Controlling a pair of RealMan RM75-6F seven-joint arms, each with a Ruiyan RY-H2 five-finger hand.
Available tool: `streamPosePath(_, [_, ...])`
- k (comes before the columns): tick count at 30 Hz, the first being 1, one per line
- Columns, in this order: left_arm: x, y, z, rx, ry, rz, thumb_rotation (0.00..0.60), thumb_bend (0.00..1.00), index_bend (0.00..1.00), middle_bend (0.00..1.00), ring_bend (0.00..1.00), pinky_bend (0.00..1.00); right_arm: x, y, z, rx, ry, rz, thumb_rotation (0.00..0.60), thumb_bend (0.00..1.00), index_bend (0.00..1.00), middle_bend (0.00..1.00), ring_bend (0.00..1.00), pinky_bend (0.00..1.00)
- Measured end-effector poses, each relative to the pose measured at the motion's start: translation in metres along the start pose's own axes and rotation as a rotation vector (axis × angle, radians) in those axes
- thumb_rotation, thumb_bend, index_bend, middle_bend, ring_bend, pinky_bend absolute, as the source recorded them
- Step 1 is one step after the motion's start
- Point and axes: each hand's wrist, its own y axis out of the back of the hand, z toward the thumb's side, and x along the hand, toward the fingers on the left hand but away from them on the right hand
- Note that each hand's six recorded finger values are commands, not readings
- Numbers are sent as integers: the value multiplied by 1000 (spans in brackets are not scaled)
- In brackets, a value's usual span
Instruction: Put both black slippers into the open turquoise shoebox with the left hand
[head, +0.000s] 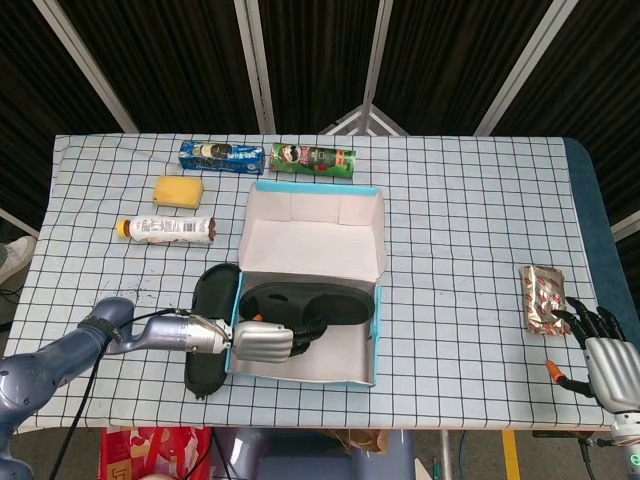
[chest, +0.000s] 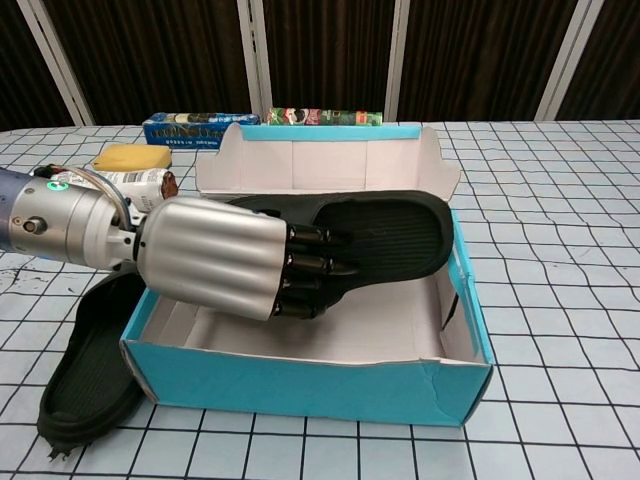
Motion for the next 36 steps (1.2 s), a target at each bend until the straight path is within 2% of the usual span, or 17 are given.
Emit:
streamPosePath(14, [-5, -14, 17, -181, 22, -45, 600, 383, 501, 506, 123, 207, -1, -2, 0, 8, -8, 5, 600, 306, 212, 102, 158, 61])
streamPosePath(21, [-2, -25, 14, -292, 71, -87, 600, 406, 492, 501, 123, 240, -2, -3, -1, 11, -13, 8, 600, 306, 212, 102, 158, 61])
streamPosePath(36, [8, -32, 24, -428, 72, -133, 600, 420, 480, 488, 124, 304, -2, -2, -3, 11, -27, 8, 600, 306, 212, 102, 158, 44])
